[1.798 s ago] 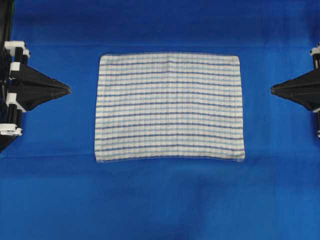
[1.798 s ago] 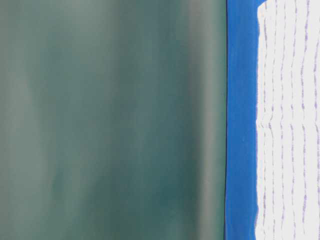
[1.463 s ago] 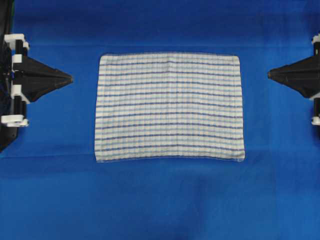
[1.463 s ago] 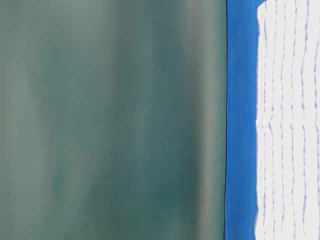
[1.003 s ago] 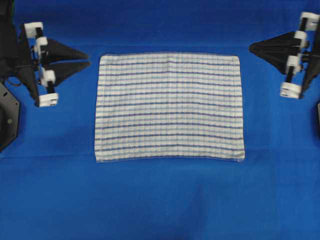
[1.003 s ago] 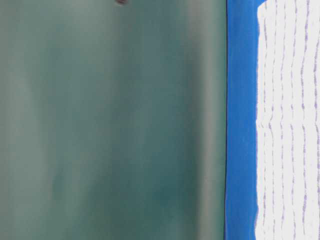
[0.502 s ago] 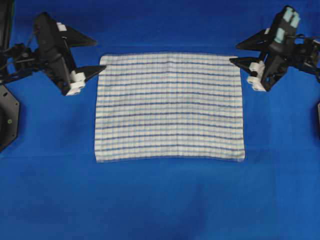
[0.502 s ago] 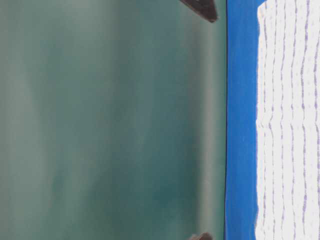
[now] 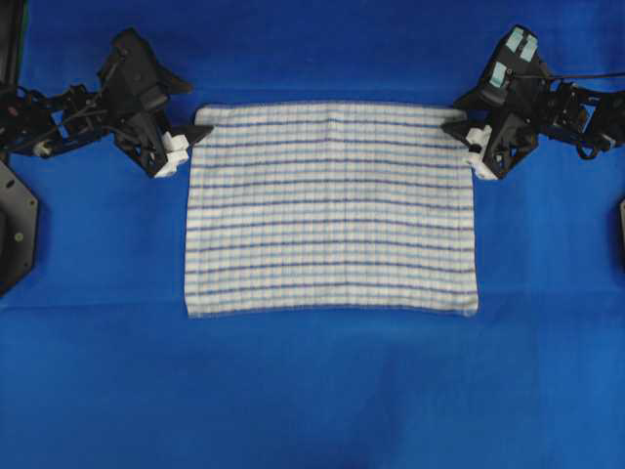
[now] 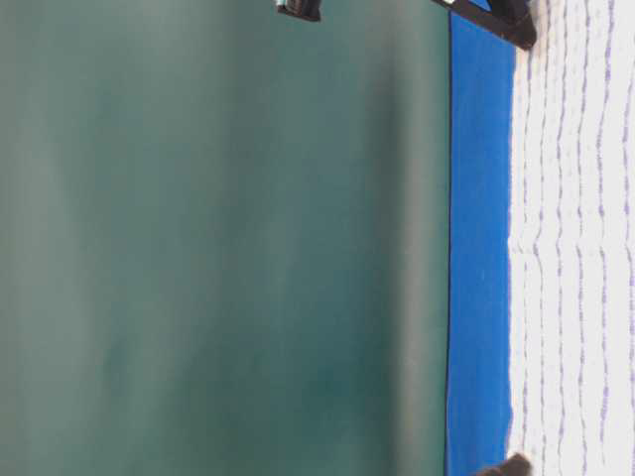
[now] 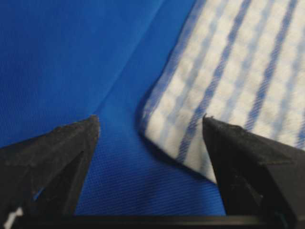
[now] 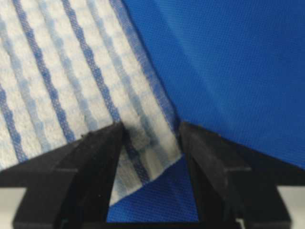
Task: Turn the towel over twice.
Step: 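Move both grippers to the towel's far corners and pinch them, then lift the far corners with both grippers and pull them back, raising the towel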
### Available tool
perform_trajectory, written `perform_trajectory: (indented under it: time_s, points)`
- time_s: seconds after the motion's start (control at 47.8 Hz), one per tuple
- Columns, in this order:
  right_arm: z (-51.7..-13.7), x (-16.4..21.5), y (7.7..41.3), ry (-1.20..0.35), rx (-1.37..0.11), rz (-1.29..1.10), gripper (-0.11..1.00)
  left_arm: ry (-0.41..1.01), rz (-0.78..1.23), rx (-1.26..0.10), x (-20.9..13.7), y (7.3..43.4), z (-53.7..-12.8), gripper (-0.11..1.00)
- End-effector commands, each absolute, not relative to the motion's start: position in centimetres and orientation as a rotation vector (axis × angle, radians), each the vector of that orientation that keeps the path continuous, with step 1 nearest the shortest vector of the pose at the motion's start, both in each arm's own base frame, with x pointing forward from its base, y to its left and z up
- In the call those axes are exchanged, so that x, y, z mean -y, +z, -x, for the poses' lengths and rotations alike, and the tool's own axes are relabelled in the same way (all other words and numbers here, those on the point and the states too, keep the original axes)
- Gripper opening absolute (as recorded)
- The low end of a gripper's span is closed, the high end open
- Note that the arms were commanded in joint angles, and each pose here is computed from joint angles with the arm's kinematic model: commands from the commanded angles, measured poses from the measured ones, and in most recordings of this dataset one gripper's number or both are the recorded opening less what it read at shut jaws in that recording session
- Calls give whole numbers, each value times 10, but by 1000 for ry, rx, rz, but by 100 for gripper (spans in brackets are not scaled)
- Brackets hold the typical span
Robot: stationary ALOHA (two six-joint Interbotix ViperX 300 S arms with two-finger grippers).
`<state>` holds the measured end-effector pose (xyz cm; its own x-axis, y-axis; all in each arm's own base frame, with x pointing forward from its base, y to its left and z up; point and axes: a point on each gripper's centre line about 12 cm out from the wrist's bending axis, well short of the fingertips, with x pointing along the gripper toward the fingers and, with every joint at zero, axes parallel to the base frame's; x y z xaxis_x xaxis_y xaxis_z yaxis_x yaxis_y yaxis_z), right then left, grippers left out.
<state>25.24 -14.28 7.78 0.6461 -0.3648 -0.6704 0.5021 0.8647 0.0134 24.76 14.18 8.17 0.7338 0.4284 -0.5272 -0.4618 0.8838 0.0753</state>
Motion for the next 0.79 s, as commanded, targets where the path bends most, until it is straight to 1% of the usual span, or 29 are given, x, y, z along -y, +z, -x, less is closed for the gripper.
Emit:
perform_trajectory:
  time_s: [0.0, 0.042, 0.105, 0.167, 0.209, 0.251, 0.293, 0.376, 0.418, 0.606, 0.773]
  points:
    - [-256, 147, 83, -507, -685, -202, 56, 499, 69, -565, -147, 80, -252, 79]
    - [-257, 148, 83, -507, -683, -202, 56, 500, 74, -574, -147, 78, -252, 76]
    - [-256, 147, 83, -507, -682, -202, 55, 507, 87, -589, -149, 75, -252, 65]
    - [-257, 148, 84, -506, -680, -200, 53, 518, 99, -603, -151, 73, -249, 49]
    - [-256, 147, 83, -505, -682, -199, 50, 523, 104, -611, -152, 72, -248, 38]
    - [-256, 147, 83, -503, -686, -196, 45, 525, 110, -621, -152, 71, -246, 28]
    - [-256, 147, 83, -502, -688, -195, 36, 524, 112, -630, -151, 70, -246, 20]
    - [-255, 147, 83, -502, -690, -195, 11, 521, 120, -655, -150, 68, -244, 7]
    - [-255, 147, 83, -502, -688, -195, 5, 520, 122, -661, -150, 68, -244, 4]
    - [-257, 148, 84, -505, -681, -197, 5, 520, 118, -648, -151, 73, -246, 4]
    - [-258, 151, 97, -516, -638, -190, 5, 524, 103, -602, -154, 95, -250, 4]
